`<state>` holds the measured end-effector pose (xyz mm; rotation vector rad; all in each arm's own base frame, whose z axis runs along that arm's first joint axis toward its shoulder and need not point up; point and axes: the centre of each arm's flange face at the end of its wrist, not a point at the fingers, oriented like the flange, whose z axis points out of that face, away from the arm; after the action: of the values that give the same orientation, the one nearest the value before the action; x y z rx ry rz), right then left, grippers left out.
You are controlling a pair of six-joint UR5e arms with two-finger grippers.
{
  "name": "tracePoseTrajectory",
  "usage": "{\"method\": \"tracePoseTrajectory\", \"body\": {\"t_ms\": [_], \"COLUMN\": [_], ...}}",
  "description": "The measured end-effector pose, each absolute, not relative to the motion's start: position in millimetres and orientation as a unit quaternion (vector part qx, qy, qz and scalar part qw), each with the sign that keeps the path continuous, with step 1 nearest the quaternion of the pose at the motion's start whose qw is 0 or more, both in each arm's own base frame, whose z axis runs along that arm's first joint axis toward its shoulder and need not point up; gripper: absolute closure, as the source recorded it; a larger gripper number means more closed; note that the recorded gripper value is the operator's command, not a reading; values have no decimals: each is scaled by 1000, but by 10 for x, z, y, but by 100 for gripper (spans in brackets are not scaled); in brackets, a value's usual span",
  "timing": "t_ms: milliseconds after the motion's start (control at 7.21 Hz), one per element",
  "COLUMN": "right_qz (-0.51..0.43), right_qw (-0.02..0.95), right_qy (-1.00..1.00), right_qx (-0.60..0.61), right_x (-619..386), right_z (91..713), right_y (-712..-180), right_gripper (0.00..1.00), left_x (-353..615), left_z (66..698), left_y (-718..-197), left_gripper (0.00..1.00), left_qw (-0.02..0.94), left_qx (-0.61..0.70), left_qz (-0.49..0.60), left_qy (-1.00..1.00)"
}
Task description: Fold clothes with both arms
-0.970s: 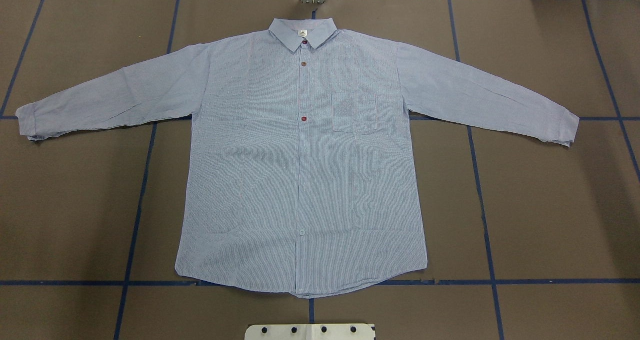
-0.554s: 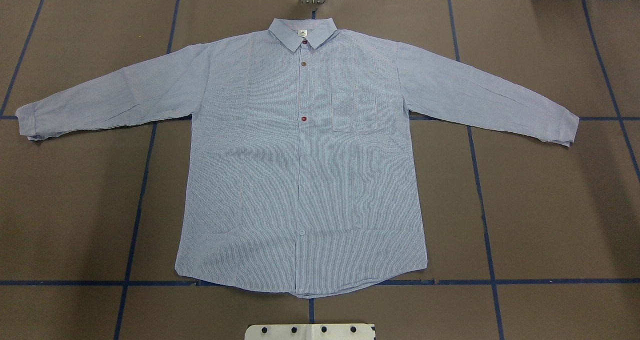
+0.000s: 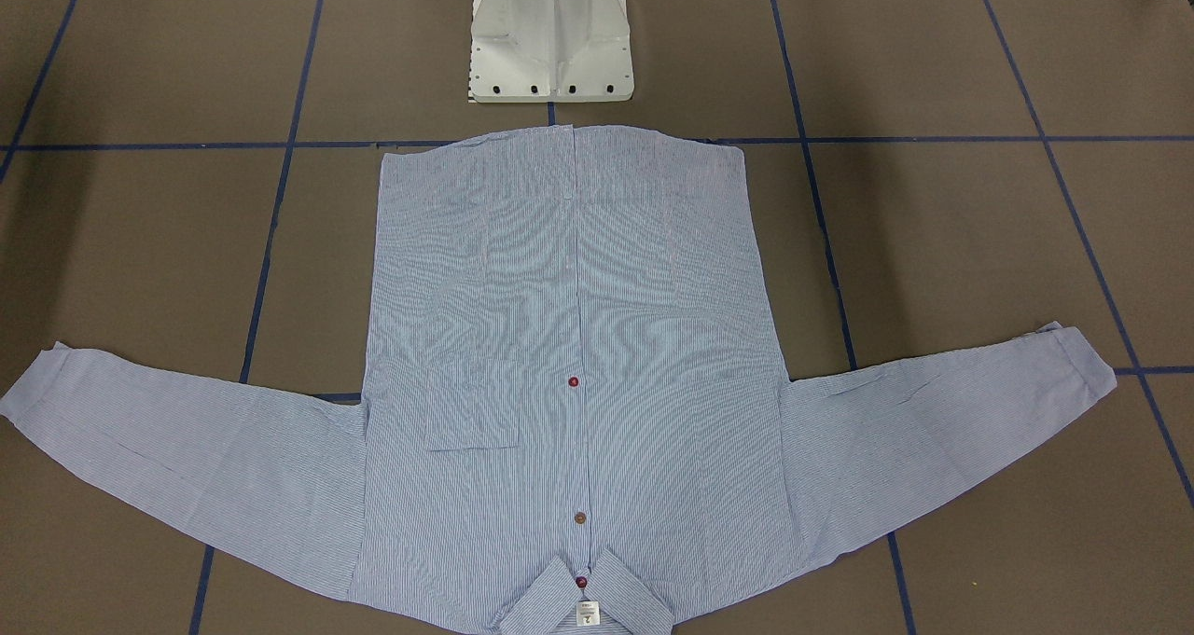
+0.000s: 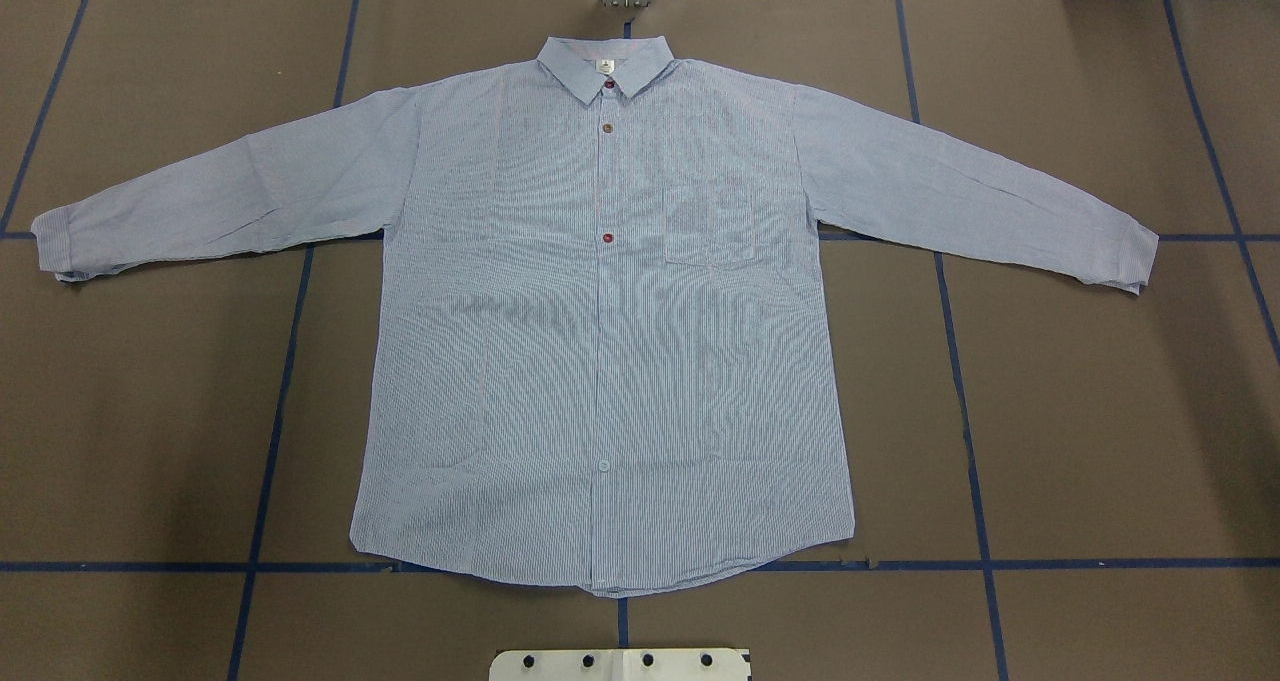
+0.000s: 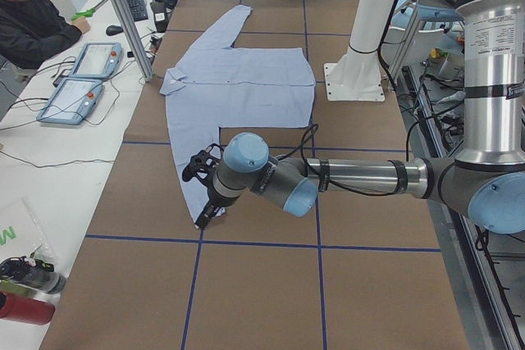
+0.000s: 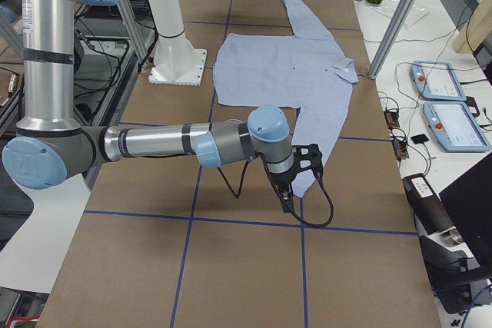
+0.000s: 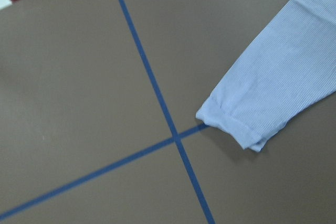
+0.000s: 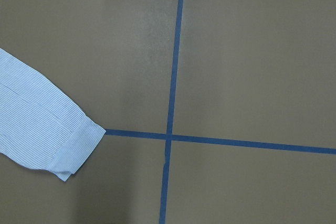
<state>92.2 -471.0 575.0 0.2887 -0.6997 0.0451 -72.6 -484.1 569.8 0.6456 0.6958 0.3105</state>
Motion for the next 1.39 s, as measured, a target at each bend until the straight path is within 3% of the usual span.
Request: {"method": "tracePoseTrajectory", "body": {"t_ms": [277,832,1386], "right_qz": [32,109,159], "right_qw": [917,884,854], "right_qy": [-356,-414,-451], "right_qx": [176,186,206], "right_x": [845,-503,-1114], "right_z": [5534,5241,6127], "right_y": [-4790,-4976,-5120], "right_gripper": [1,3,10], "left_x": [-727,-718,-717], "left_z": [5211,5088,5157], "left_y": [-5197,-5302,-5230], "left_gripper": [0,0,0], "left_qw": [851,838,837], "left_qx": [384,410,413], "left_qz": [175,186,188], "left_qy": [312,307,306]}}
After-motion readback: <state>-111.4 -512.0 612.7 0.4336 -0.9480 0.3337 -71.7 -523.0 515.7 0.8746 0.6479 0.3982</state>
